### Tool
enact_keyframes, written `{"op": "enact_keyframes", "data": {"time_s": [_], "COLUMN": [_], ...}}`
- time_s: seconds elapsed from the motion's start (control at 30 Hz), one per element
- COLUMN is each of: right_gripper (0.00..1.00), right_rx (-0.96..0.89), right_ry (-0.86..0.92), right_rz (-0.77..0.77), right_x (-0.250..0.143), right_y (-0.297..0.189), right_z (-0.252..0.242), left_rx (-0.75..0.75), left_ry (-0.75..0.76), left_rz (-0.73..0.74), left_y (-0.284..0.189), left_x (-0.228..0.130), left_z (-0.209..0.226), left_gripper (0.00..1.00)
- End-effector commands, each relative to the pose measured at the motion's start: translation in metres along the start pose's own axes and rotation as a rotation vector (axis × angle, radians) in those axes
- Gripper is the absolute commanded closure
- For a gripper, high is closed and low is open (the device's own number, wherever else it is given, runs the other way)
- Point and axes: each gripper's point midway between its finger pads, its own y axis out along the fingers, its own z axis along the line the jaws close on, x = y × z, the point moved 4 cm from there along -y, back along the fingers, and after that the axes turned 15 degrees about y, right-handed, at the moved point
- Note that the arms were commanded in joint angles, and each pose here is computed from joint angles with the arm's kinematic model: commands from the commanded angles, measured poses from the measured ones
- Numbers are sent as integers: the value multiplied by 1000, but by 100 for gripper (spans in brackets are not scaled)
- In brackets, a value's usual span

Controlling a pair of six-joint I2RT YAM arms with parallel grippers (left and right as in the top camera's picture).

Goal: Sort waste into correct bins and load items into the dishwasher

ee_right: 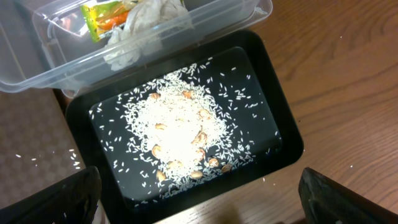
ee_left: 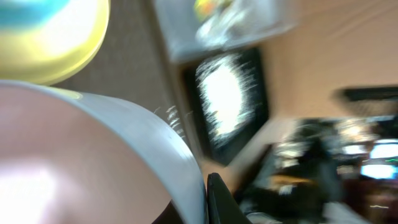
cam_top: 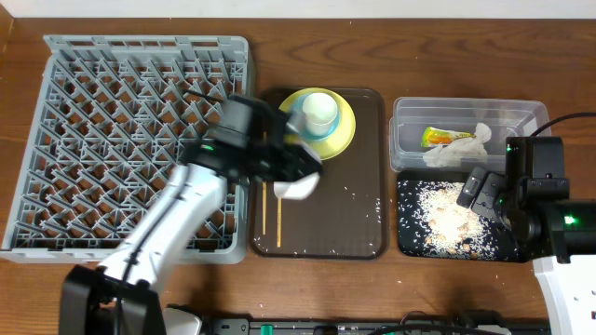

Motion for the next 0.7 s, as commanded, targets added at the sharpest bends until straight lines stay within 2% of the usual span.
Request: {"op": "enact_keyframes", "data": {"time_s": [0.0, 0.1, 0.37, 0.5, 0.67], "right_gripper": [1, 1, 1, 1, 1], "right_rx": [-7, -7, -7, -7, -7], "right_ry": [5, 5, 5, 5, 5], "right_rz": [-8, -8, -8, -8, -8], "right_x": [3, 3, 3, 3, 3], "right_y": [-1, -1, -1, -1, -1], "right_z": [-2, -2, -2, -2, -2], "left_rx": [-346, -357, -254, -262, -294], "left_ry": [-1, -16, -48, -214, -369], "left_rz": [-107, -216, -503, -571, -555], "left_y": [-45, -79, -162, -168, -148], "left_x": [22, 42, 97, 108, 108], "left_z": [-22, -6, 46, 93, 146], "left_gripper": [93, 92, 92, 92, 93]}}
